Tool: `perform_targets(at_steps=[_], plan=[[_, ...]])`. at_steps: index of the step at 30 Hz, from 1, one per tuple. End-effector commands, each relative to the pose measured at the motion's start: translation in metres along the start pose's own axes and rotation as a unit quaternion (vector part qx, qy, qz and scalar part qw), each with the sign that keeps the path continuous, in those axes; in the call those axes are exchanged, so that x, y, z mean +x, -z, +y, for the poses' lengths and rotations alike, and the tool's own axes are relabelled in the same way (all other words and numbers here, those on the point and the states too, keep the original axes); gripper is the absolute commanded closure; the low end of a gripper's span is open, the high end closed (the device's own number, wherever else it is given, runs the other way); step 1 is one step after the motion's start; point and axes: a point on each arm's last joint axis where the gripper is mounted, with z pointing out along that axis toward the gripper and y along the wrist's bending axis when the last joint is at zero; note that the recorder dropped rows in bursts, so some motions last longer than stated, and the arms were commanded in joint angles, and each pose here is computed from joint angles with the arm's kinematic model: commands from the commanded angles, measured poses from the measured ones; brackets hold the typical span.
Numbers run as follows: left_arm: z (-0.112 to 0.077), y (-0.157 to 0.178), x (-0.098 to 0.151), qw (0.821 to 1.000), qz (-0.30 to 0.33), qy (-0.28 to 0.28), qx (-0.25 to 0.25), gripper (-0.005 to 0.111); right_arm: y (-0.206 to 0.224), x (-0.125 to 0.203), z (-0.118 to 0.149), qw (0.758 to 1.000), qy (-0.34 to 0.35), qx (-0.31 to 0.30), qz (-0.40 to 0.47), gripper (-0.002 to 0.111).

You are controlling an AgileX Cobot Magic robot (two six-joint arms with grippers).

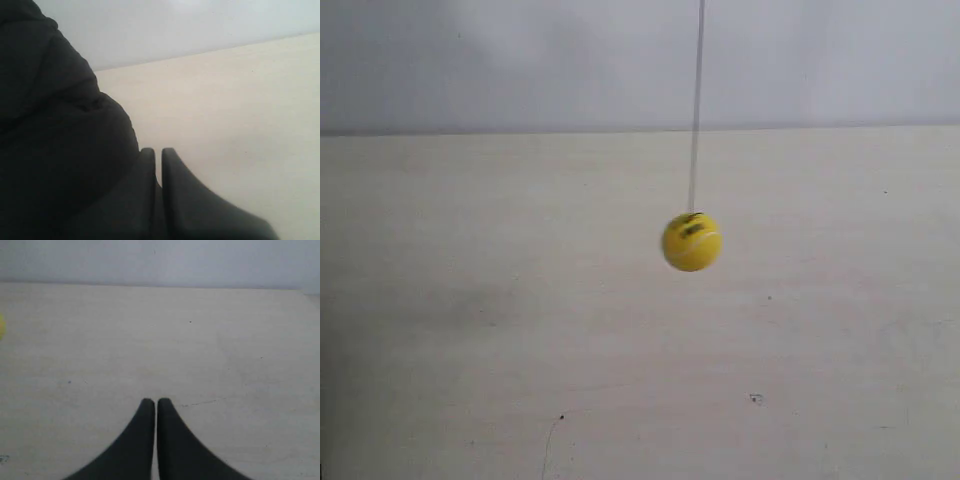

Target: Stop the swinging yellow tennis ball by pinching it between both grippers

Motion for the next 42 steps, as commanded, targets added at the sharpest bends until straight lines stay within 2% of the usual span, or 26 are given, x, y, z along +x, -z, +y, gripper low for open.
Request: perform_targets(at_steps=[1, 5, 9, 13, 18, 22, 23, 25, 29, 30, 31, 33, 34, 37, 40, 41, 42], plan=[[0.0, 0.0, -0.001, 1.0, -0.004, 0.001, -0.002, 0.102, 0.0, -0.001, -0.001, 1.0, 0.007, 0.004, -0.005, 0.108], [0.0, 0.0, -0.001, 1.0, -0.004, 0.0, -0.002, 0.102, 0.001, -0.007, 0.0, 0.999, 0.017, 0.003, -0.039, 0.108], [0.002, 0.001, -0.01, 0.998, -0.051, -0.022, -0.013, 0.102, 0.003, -0.02, 0.0, 0.994, 0.017, 0.0, -0.11, 0.108], [0.003, 0.004, -0.025, 0.99, -0.139, -0.023, -0.019, 0.102, 0.007, -0.035, 0.001, 0.981, 0.018, -0.004, -0.195, 0.108], [0.004, 0.013, -0.047, 0.963, -0.266, -0.022, -0.029, 0.102, 0.015, -0.05, 0.002, 0.958, 0.009, -0.009, -0.285, 0.108], [0.004, 0.023, -0.061, 0.934, -0.354, -0.016, -0.033, 0.102, 0.022, -0.058, 0.003, 0.936, -0.086, -0.047, -0.339, 0.108], [0.005, 0.027, -0.065, 0.923, -0.385, 0.011, -0.023, 0.102, 0.024, -0.061, 0.003, 0.924, -0.133, -0.067, -0.353, 0.108], [0.005, 0.029, -0.066, 0.916, -0.395, 0.073, 0.003, 0.102, 0.026, -0.063, 0.003, 0.912, -0.165, -0.084, -0.367, 0.108], [0.005, 0.029, -0.067, 0.882, -0.39, 0.252, 0.083, 0.102, 0.028, -0.068, 0.003, 0.912, -0.186, -0.092, -0.355, 0.108], [0.003, 0.029, -0.066, 0.876, -0.384, 0.275, 0.1, 0.102, 0.03, -0.073, 0.004, 0.914, -0.189, -0.093, -0.347, 0.108], [0.001, 0.028, -0.066, 0.877, -0.374, 0.278, 0.115, 0.102, 0.032, -0.077, 0.004, 0.916, -0.187, -0.094, -0.342, 0.108], [-0.005, 0.028, -0.066, 0.887, -0.358, 0.257, 0.137, 0.102, 0.035, -0.086, 0.005, 0.919, -0.176, -0.097, -0.338, 0.108], [-0.012, 0.03, -0.076, 0.898, -0.343, 0.22, 0.167, 0.102, 0.035, -0.094, 0.007, 0.923, -0.174, -0.104, -0.328, 0.108], [-0.024, 0.022, -0.105, 0.923, -0.263, 0.162, 0.23, 0.102, 0.024, -0.112, 0.014, 0.938, -0.15, -0.127, -0.287, 0.108], [-0.037, 0.006, -0.116, 0.924, -0.204, 0.12, 0.3, 0.102, 0.006, -0.114, 0.025, 0.948, -0.129, -0.176, -0.234, 0.108], [-0.043, -0.006, -0.114, 0.922, -0.171, 0.101, 0.331, 0.102, -0.005, -0.11, 0.034, 0.951, -0.101, -0.217, -0.195, 0.108], [-0.044, -0.012, -0.112, 0.924, -0.156, 0.095, 0.337, 0.102, -0.01, -0.109, 0.038, 0.95, -0.092, -0.236, -0.181, 0.108]])
